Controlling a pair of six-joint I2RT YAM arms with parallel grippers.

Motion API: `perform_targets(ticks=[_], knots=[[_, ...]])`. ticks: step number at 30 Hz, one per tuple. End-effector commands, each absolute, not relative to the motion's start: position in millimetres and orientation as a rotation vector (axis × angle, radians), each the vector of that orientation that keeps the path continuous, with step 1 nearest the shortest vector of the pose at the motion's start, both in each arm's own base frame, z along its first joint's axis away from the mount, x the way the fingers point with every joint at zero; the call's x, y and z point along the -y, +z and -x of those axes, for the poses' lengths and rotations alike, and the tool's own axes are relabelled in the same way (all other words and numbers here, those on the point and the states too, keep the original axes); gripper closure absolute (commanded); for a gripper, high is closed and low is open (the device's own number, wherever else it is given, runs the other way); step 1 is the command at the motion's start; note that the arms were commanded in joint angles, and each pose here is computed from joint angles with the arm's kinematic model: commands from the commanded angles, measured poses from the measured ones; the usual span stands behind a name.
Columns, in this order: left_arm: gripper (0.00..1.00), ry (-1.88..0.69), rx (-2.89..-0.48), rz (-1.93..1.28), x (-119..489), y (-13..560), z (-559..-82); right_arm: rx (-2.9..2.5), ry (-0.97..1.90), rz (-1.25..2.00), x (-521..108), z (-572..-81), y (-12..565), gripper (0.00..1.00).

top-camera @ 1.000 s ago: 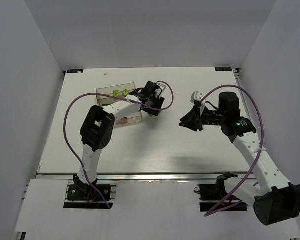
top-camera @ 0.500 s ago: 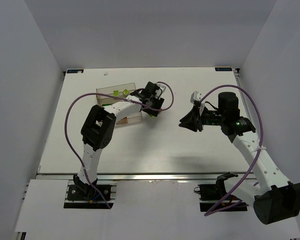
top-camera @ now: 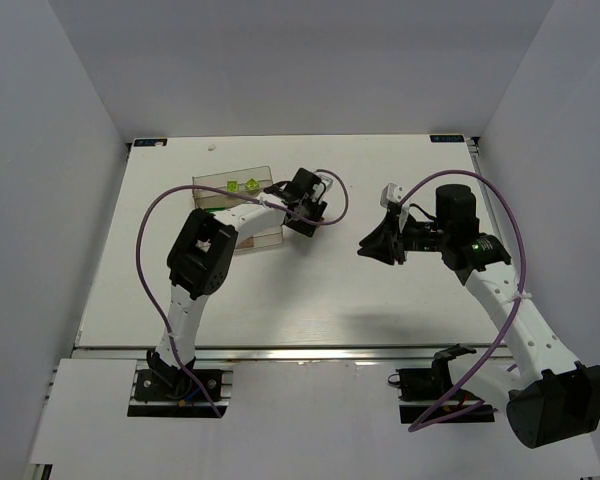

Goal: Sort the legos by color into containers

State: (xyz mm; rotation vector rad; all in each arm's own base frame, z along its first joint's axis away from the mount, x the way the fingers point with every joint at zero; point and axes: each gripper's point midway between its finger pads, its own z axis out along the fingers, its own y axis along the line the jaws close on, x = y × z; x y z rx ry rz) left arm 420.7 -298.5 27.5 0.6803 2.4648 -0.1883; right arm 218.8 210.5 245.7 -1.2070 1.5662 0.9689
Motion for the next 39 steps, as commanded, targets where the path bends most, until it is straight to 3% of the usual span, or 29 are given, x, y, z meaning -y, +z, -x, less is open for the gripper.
perform_targets(ticks=[1, 6, 13, 20, 27, 39], knots=[[0.46, -0.234, -2.424, -0.69, 310, 44, -426, -1.537, 0.979, 1.222, -212, -219, 250, 0.69], [0.59, -0.291, -2.416, -0.692, 317, 53, -424, -1.537, 0.98, 1.221, -212, -218, 250, 0.69], [0.92, -0.416, -2.348, -0.703, 331, 93, -418, -1.537, 0.986, 1.218, -211, -218, 250, 0.69], [0.99, -0.476, -2.23, -0.633, 323, 145, -425, -1.544, 0.99, 1.216, -212, -219, 249, 0.69], [0.99, -0.62, -2.16, -0.328, 260, 184, -471, -1.551, 0.984, 1.213, -211, -221, 248, 0.69], [0.95, -0.249, -2.068, -0.113, 177, 208, -542, -1.532, 1.008, 1.219, -212, -215, 252, 0.69]])
